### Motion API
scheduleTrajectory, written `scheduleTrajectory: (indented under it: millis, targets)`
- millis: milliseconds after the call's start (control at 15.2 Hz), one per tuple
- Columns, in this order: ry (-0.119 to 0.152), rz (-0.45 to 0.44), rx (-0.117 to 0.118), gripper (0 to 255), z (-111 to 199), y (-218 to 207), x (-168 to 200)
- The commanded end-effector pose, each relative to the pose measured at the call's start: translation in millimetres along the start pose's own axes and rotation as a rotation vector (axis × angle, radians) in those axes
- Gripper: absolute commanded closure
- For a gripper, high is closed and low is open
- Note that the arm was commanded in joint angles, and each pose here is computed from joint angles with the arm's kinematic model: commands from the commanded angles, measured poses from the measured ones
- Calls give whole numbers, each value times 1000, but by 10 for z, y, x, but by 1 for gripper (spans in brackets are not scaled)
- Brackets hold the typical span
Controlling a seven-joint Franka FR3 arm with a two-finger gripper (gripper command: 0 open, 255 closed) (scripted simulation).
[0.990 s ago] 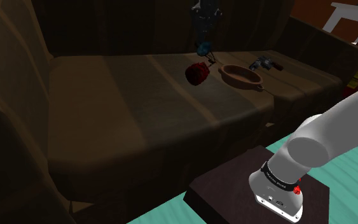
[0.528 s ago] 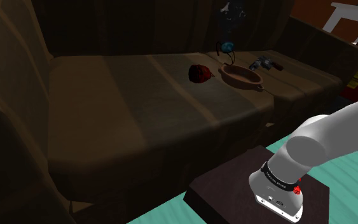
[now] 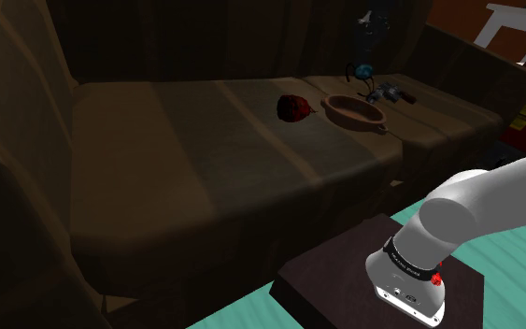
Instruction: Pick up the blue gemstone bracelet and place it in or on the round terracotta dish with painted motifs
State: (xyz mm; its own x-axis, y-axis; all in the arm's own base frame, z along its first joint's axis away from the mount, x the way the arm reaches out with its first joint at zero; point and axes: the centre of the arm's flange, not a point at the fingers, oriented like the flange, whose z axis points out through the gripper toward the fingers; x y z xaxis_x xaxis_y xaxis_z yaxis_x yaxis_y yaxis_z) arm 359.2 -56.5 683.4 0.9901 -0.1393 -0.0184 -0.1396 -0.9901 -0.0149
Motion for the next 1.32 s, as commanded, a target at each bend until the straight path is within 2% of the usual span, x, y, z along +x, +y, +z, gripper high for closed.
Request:
scheduleTrajectory:
  millis: [0,924,1254]
  targets:
    - [0,-1,0,255,73,72,-9]
    - [0,-1,0,255,812,84,4]
    - [0,-1,0,255,812,83,4]
